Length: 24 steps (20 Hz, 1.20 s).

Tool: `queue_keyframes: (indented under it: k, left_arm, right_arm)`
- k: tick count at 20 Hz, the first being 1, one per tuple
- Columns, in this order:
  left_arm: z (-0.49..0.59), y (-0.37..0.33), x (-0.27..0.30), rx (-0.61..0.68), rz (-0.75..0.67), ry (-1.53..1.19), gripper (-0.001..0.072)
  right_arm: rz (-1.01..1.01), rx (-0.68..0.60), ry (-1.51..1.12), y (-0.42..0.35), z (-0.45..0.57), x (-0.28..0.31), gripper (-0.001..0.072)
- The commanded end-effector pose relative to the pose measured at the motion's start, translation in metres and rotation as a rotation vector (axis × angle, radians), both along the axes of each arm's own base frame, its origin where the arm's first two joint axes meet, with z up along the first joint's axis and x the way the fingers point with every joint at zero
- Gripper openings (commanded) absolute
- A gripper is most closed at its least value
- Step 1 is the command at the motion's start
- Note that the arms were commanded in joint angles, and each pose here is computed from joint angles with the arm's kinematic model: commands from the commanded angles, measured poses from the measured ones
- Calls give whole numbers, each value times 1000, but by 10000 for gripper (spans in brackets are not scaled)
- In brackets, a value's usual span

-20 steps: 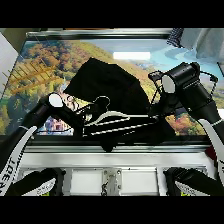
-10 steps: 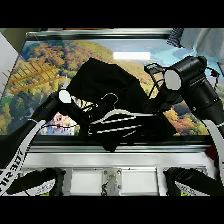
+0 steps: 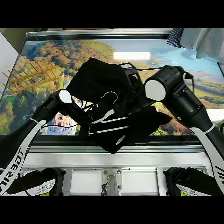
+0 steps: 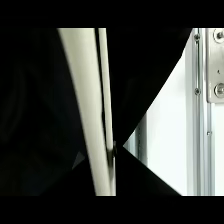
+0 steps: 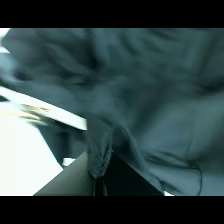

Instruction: Fold the clothes and pants, and hang the long-sleeved shirts on hangers.

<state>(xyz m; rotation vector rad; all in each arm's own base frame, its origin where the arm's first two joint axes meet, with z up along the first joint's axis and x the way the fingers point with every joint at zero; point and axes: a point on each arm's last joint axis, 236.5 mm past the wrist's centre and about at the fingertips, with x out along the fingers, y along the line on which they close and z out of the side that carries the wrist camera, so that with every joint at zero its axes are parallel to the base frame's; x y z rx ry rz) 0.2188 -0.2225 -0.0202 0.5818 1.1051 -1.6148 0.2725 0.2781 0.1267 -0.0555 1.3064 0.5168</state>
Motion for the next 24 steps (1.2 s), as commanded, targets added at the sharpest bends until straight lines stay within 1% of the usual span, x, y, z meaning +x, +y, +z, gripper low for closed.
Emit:
queue_keyframes:
  k: [1,6,8,9,11,12,18,23,24]
  left_arm:
    - [0,0,0,1,-1,-1,12]
    - [0,0,0,1,-1,0,12]
    - [0,0,0,1,-2,0,12]
    - [0,0,0,1,-1,1,12]
    - [0,0,0,1,-1,1,12]
    - [0,0,0,1,-1,1,13]
    - [0,0,0,1,-1,0,12]
    - [0,0,0,2,-2,2,13]
    - [0,0,0,1,-2,2,13]
  right_arm:
    - [0,108,12,32,5,-3,11]
    - [3,95,24,30,2,-5,13]
    - [3,95,24,30,2,-5,26]
    - [3,95,24,30,2,-5,108]
    - [8,88,28,28,2,-7,604]
    - [12,81,32,26,2,-9,685]
    - [15,68,-22,-8,22,-1,684]
    - [260,52,-154,-36,47,-3,684]
    - [352,46,-154,-43,47,-8,684]
